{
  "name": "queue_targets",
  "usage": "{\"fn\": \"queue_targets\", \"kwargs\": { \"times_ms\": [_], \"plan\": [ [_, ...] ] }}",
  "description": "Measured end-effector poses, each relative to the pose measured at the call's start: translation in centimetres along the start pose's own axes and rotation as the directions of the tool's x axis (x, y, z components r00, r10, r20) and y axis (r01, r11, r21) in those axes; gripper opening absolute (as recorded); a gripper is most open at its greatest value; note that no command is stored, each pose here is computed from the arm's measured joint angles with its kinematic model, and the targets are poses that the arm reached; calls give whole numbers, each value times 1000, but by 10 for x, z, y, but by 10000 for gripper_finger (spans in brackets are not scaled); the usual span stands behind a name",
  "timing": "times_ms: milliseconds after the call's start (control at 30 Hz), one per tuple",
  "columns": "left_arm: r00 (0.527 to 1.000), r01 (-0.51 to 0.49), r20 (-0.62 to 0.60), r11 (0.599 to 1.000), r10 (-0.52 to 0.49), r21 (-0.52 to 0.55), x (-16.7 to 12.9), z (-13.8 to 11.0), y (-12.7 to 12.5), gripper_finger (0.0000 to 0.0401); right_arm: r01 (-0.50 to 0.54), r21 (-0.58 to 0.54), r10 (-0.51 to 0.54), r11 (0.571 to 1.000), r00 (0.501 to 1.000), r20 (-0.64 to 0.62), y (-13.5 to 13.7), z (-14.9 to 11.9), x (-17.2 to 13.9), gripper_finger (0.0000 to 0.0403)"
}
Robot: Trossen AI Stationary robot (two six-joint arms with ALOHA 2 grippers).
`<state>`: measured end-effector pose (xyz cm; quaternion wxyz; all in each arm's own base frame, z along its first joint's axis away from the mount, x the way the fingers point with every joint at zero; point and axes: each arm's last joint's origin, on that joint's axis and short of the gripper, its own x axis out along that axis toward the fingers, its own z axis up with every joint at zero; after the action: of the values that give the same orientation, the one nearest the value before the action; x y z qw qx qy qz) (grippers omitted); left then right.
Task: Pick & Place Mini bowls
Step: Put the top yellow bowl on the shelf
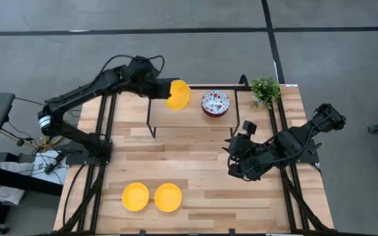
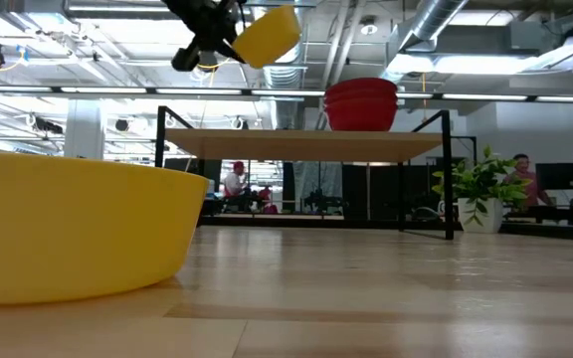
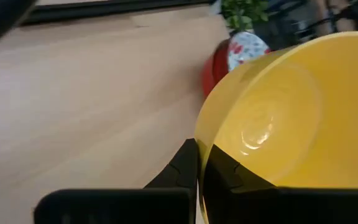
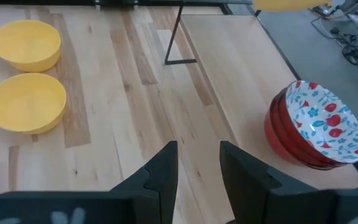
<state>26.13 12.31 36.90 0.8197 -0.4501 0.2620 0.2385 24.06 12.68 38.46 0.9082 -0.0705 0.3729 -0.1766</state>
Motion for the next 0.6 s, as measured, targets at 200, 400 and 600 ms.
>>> {"fn": "queue_targets", "kwargs": {
  "times_ms": [200, 400, 600],
  "plan": [
    [994, -100, -39, 995, 99, -18, -18, 21, 1, 4, 8, -3, -8, 1000, 1000, 1, 0, 0, 0, 108],
    [978, -183, -104, 983, 179, -28, -15, 34, 5, 4, 20, -9, -20, 1000, 1000, 0, -1, -1, 0, 108],
    [947, -263, -196, 964, 254, -25, 4, 39, 13, 4, 76, -19, -75, 997, 996, 50, 1, -1, -4, 108]
  ]
}}
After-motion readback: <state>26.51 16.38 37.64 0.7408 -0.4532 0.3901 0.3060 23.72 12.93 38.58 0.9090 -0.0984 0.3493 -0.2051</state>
